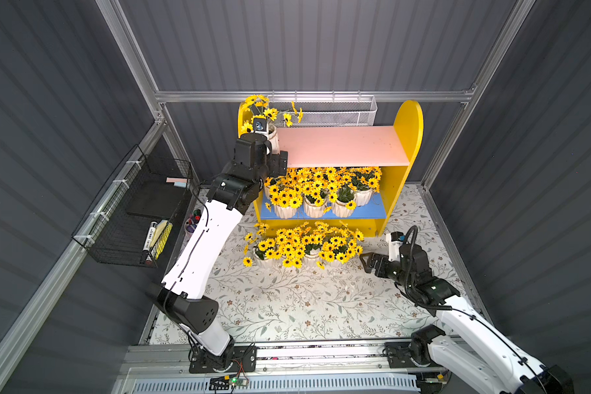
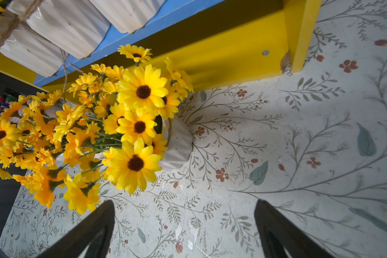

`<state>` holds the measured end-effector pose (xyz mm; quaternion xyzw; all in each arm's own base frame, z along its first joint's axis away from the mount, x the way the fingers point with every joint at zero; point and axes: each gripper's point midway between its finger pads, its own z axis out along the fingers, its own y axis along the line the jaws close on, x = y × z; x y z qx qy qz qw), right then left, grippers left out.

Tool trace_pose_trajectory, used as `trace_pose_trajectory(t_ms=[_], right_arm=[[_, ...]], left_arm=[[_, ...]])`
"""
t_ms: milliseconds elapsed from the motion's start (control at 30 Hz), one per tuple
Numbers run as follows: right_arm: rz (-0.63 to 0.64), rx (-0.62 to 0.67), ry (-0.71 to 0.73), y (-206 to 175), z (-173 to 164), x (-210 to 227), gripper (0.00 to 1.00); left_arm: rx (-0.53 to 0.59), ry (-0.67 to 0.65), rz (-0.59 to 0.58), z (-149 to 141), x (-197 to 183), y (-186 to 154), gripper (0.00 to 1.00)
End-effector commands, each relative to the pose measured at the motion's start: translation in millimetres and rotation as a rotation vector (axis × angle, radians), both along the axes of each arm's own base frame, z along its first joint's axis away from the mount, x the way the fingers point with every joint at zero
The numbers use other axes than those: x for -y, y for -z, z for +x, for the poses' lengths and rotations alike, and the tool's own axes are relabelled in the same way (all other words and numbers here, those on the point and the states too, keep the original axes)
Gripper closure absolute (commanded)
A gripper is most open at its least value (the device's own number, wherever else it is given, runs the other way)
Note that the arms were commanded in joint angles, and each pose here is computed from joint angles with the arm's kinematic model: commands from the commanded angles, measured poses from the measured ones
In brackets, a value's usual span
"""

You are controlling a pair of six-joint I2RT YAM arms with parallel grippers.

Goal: Take the sunflower pots off the shelves
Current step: Pick up the sunflower pot from the shelf.

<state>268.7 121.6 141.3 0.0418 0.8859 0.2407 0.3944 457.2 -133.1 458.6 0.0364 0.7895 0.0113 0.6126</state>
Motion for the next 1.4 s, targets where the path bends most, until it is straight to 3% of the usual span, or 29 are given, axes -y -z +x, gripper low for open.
trace_pose_trajectory(t_ms=[0,200,733,867,1067,1367], right_arm=[[0.010,0.013,-0.011,-2.3,0.9,-2.0,0.01],[0.006,0.019,-0.015,-4.3,0.2,-1.1,0.01],[0.005,0.018,-0.022,-3.0,1.8,-2.3,0.01],[0.007,0.019,-0.022,-3.5,2.2,-2.5,0.01],[0.003,0.025,-0.023,-5.6,2.5,-2.3,0.01],[0.009,0.033,-0.025,-8.3,2.1,-2.5,0.01]], left_arm=[[0.075,-0.038,0.009,5.0,-7.9,-15.9,0.01],[0.097,-0.022,0.001,12.4,-2.3,-12.8,0.01],[0.112,0.285,0.007,8.7,50.8,-6.0,0.01],[0.095,0.272,-0.014,1.5,46.0,-1.4,0.01],[0.114,0.150,-0.010,-3.0,20.6,-3.3,0.00],[0.117,0.177,-0.035,15.3,22.4,-22.5,0.01]])
